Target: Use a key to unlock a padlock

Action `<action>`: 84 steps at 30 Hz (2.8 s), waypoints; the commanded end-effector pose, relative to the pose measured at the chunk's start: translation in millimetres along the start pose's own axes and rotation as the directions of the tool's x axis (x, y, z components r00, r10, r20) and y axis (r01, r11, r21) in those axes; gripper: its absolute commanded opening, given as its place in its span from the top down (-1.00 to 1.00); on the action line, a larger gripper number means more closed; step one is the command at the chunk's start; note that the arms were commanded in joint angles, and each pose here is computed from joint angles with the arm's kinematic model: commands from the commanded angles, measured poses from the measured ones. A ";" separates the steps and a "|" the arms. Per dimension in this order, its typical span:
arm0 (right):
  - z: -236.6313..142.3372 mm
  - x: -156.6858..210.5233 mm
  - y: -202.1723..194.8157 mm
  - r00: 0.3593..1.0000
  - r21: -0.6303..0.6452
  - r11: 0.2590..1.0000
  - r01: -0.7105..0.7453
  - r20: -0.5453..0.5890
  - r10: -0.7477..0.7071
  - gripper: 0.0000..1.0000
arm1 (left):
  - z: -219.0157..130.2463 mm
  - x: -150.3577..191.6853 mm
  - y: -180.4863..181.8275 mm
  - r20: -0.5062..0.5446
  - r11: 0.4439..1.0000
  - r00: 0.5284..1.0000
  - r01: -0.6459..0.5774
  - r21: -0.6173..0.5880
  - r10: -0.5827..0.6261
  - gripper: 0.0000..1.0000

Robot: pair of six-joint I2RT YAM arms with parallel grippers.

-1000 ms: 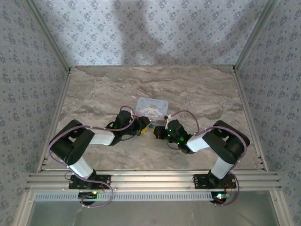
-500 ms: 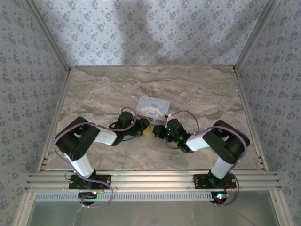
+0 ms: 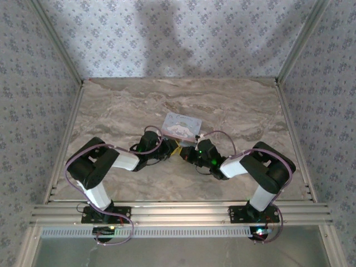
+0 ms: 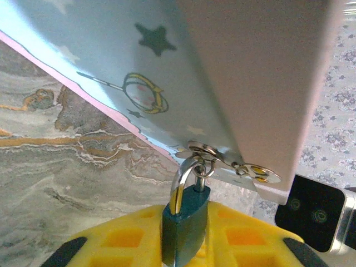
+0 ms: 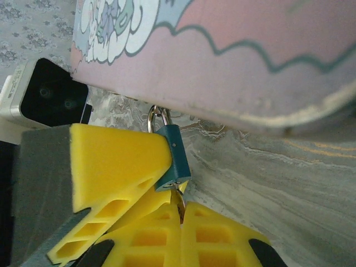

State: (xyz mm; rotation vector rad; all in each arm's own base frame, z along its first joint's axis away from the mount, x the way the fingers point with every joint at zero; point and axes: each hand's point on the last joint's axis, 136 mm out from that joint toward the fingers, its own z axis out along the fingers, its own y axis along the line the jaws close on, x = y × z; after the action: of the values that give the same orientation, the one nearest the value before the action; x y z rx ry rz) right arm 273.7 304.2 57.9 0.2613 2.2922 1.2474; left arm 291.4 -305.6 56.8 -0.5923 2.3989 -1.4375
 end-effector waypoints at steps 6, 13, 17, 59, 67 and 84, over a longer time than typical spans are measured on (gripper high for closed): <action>-12.0 -9.7 19.3 0.999 -0.062 0.998 0.022 0.025 -0.020 0.66 | 4.4 4.0 0.3 -0.012 1.000 1.000 -0.003 -0.013 0.003 0.79; -36.0 -16.5 4.6 0.993 0.025 0.994 0.103 0.051 -0.104 0.27 | 1.7 4.2 -6.4 -0.013 1.000 1.000 0.011 -0.029 -0.012 0.94; -55.3 -27.2 2.7 0.970 0.105 0.969 0.225 0.066 -0.233 0.08 | -0.1 4.1 -9.5 -0.012 0.999 0.999 0.038 -0.034 -0.039 0.98; -41.0 -5.0 27.2 -0.208 0.141 -0.219 0.966 -0.087 -0.974 -0.48 | 0.6 13.2 -24.2 -0.064 0.964 0.962 0.262 -0.041 -0.264 1.00; -23.6 -15.9 20.9 -0.179 0.172 -0.197 0.965 -0.114 -0.977 -0.04 | 1.2 15.0 -24.3 -0.070 0.964 0.961 0.264 -0.042 -0.267 1.00; -10.2 -28.2 11.8 -0.137 0.243 -0.170 0.955 -0.147 -0.980 0.52 | 2.1 16.4 -22.6 -0.075 0.964 0.961 0.263 -0.047 -0.266 1.00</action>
State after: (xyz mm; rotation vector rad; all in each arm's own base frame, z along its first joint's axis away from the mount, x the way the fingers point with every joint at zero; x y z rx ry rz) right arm 279.8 288.2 70.3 -1.3055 1.5907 -0.0346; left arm 289.0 -315.6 66.8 -0.9322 2.4613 -1.5084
